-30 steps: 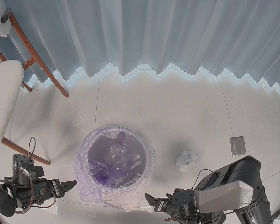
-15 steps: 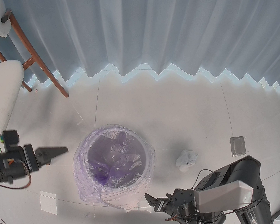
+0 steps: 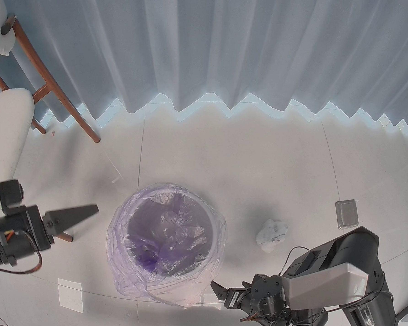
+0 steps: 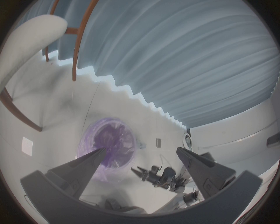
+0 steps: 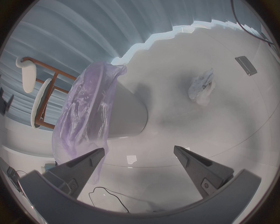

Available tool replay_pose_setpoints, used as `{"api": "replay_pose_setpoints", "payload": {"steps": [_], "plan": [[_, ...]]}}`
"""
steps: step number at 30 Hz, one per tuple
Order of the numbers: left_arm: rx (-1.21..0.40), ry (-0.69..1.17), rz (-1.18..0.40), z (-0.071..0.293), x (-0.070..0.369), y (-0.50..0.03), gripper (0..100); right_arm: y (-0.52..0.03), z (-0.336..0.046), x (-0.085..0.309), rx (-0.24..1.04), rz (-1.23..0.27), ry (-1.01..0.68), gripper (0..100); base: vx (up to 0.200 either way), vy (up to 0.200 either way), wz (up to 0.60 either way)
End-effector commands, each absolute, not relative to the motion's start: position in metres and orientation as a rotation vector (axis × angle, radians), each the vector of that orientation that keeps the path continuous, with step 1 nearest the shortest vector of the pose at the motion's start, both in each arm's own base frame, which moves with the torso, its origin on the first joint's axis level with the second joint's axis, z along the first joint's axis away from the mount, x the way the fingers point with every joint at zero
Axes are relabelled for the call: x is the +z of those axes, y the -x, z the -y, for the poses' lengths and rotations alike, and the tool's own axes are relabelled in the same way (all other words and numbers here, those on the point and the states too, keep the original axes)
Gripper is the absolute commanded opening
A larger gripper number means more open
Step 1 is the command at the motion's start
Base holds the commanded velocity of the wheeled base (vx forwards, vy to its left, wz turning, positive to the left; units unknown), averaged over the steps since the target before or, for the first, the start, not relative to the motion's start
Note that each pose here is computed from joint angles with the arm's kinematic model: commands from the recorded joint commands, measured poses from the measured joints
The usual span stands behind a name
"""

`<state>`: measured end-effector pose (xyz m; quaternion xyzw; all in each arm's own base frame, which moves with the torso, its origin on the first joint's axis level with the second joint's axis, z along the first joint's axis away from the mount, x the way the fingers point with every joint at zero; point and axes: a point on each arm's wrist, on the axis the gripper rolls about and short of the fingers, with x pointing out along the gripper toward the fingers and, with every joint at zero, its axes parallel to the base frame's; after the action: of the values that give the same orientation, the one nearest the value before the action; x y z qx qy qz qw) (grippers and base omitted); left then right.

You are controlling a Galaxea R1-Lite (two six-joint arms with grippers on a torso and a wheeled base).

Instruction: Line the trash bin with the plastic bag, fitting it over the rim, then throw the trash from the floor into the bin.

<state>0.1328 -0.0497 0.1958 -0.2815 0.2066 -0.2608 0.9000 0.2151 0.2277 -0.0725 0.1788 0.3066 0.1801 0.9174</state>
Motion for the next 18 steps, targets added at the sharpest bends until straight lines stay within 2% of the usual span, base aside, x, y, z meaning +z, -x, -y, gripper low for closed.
{"api": "replay_pose_setpoints", "payload": {"steps": [1, 6, 12, 18], "plan": [[-0.584, 0.54, -0.509, 0.053, 0.169, -0.143, 100, -0.216, -0.229, -0.072, 0.376, -0.616, -0.379, 100, 0.0, 0.0, 0.0], [-0.587, 0.669, -0.596, 0.06, 0.167, -0.158, 100, -0.216, -0.229, -0.073, 0.375, -0.618, -0.377, 100, 0.0, 0.0, 0.0], [-0.592, 0.669, -0.646, 0.062, 0.157, -0.154, 100, -0.216, -0.229, -0.073, 0.375, -0.618, -0.377, 100, 0.0, 0.0, 0.0], [-0.58, 0.64, -0.653, 0.067, 0.151, -0.173, 100, -0.216, -0.229, -0.073, 0.375, -0.618, -0.376, 100, 0.0, 0.0, 0.0]]}}
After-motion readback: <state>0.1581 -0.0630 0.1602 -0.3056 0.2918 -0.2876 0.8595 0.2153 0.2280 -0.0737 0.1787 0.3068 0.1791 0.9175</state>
